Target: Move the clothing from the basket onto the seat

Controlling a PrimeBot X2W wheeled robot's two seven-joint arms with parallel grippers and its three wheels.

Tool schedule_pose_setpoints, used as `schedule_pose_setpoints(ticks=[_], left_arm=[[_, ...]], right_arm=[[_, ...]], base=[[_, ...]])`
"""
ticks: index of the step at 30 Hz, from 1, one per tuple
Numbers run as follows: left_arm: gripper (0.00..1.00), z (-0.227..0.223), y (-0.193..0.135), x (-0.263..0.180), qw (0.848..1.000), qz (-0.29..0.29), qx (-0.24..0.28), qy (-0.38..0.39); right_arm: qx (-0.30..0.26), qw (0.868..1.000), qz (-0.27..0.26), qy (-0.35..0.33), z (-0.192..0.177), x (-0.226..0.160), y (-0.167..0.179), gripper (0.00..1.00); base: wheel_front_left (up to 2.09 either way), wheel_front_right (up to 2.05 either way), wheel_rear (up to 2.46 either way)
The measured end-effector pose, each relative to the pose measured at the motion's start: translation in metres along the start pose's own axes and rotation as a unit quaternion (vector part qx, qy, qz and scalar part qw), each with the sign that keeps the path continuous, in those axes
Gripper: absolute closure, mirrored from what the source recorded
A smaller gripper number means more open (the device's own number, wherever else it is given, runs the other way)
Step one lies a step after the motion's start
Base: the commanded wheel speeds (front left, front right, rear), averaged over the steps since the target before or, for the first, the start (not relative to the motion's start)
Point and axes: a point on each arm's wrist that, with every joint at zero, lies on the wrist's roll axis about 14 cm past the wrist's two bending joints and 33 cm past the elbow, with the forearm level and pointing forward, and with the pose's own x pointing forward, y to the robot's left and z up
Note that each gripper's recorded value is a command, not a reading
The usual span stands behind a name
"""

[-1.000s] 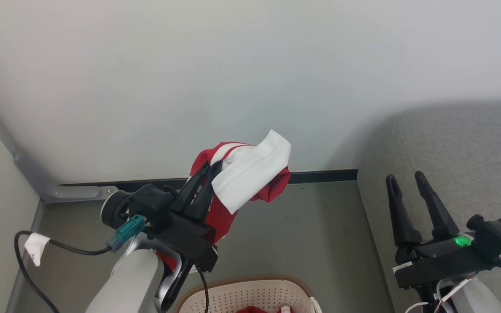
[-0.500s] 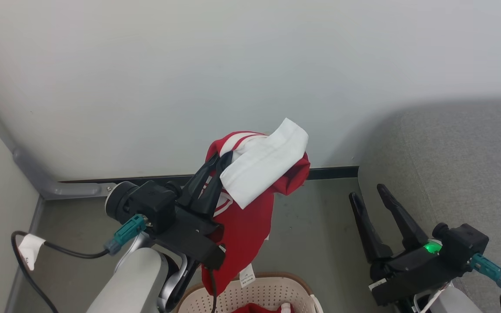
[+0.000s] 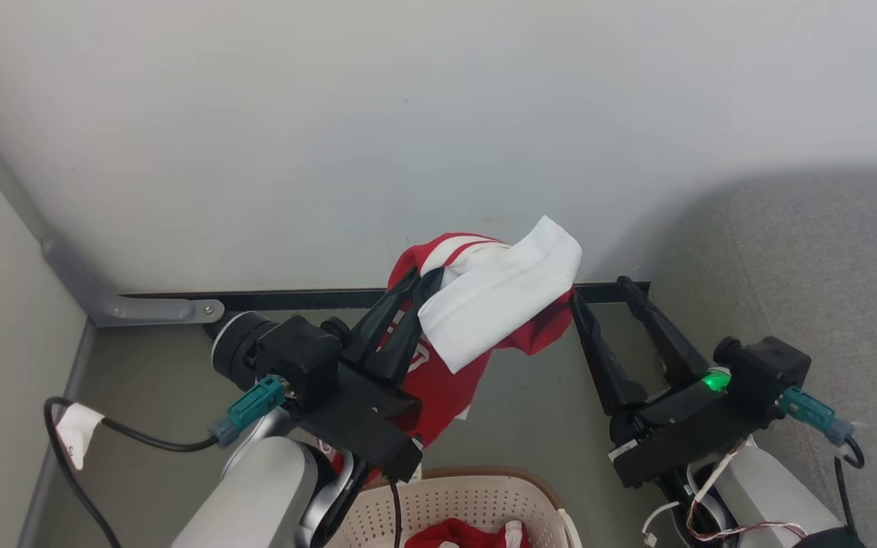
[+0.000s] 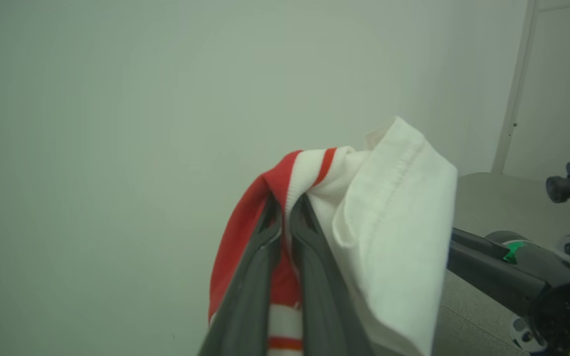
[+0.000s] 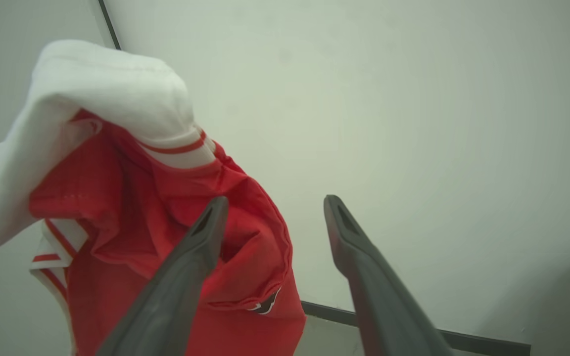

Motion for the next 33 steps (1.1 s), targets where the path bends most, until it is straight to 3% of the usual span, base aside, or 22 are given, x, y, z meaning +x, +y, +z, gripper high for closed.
schedule_pose_setpoints(ticks=[13,21,30,31,33], left_arm=[[1.0,0.006,0.004,-0.009,1.0,0.012,-0.008,0.0],[1.0,0.008,0.007,-0.015,1.0,0.022,-0.005,0.003],[1.0,0.01,0.008,-0.021,1.0,0.026,-0.002,0.006],[1.0,0.011,0.009,-0.021,1.0,0.027,-0.001,0.005],[1.0,0.011,0.009,-0.022,1.0,0.027,-0.001,0.006]], right_arm=[[0.019,0.994,0.014,0.103,-0.055,0.012,0.009,0.0],[0.061,0.987,0.054,0.135,-0.069,0.026,0.044,0.0],[0.082,0.981,0.07,0.163,-0.078,0.041,0.057,0.0],[0.082,0.98,0.072,0.164,-0.078,0.043,0.059,0.2],[0.085,0.98,0.075,0.163,-0.077,0.046,0.062,1.0]], base=[[0.0,0.0,0.0],[0.0,0.0,0.0],[0.0,0.0,0.0],[0.0,0.0,0.0],[0.0,0.0,0.0]])
